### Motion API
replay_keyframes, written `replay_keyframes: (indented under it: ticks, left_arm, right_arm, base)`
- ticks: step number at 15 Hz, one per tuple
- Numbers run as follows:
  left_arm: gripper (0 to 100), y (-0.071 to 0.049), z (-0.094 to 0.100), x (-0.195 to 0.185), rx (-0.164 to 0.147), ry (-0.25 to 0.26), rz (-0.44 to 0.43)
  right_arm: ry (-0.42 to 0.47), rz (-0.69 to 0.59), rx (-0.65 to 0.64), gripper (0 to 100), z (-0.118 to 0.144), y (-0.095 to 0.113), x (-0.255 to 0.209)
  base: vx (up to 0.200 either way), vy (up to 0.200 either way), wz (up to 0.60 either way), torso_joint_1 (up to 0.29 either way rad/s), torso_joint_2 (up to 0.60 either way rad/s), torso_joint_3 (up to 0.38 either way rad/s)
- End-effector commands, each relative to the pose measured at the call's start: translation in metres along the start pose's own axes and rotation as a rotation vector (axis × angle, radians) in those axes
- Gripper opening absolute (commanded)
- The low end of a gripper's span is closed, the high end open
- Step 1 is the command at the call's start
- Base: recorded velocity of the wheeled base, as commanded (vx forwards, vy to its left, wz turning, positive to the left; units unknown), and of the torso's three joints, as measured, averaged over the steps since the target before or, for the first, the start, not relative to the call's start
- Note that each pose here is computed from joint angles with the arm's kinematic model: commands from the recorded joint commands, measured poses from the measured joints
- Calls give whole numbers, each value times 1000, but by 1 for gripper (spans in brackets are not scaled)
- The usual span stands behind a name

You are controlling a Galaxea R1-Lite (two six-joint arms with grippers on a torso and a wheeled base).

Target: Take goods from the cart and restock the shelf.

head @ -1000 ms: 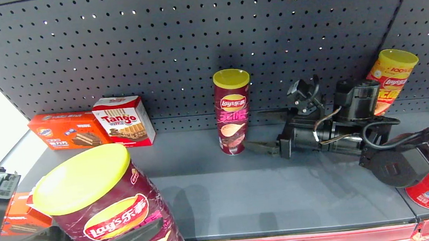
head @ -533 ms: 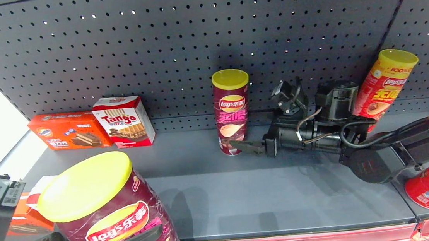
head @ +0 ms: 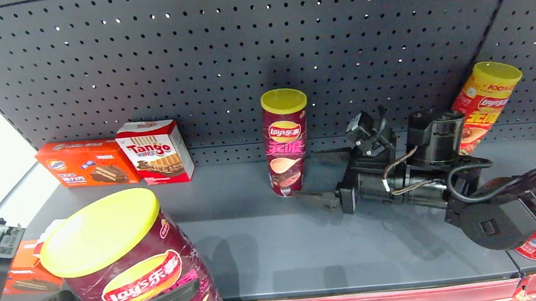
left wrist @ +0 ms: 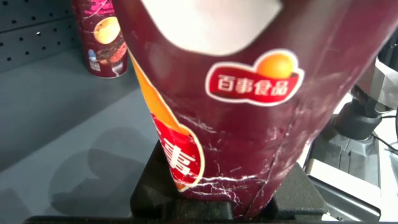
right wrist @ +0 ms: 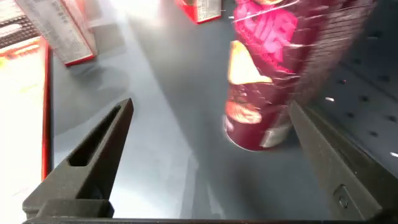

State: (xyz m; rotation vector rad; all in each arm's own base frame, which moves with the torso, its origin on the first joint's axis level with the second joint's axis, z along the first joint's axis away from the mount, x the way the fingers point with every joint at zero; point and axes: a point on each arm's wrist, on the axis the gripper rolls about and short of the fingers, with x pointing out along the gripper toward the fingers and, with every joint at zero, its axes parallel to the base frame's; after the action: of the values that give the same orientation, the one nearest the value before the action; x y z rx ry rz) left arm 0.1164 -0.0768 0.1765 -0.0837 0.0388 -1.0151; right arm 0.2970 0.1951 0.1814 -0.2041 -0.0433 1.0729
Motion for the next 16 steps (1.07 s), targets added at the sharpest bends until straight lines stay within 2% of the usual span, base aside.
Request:
replay_keyframes:
  ticks: [1,3,7,14,15,16]
  left_arm:
    - [0,0,2,0,3,-6,0]
    - [0,0,0,0,1,-2,0]
    - [0,0,1,0,1,-3,1]
    - [0,0,-2,-1,-6,5,4]
    - [0,0,-2,-1,-3,5,4]
    - [0,0,-2,-1,-3,5,4]
  right_arm:
    - [-15,-30,-10,100,5,-8,-1]
    - [-25,-45,-15,100,2,-20,10]
    - [-60,-36,4,100,-2,-31,36]
    - [-62,-18,9,100,-14,-30,63]
    - [-65,-17,7,0,-15,-30,63]
    - [-64,-18,9,0,-15,-29,64]
  base:
    - [0,0,0,0,0,0]
    - [0,0,0,0,0,0]
    - [0,0,0,0,0,0]
    - [0,0,0,0,0,0]
    - [0,0,0,0,0,0]
    - [0,0,0,0,0,0]
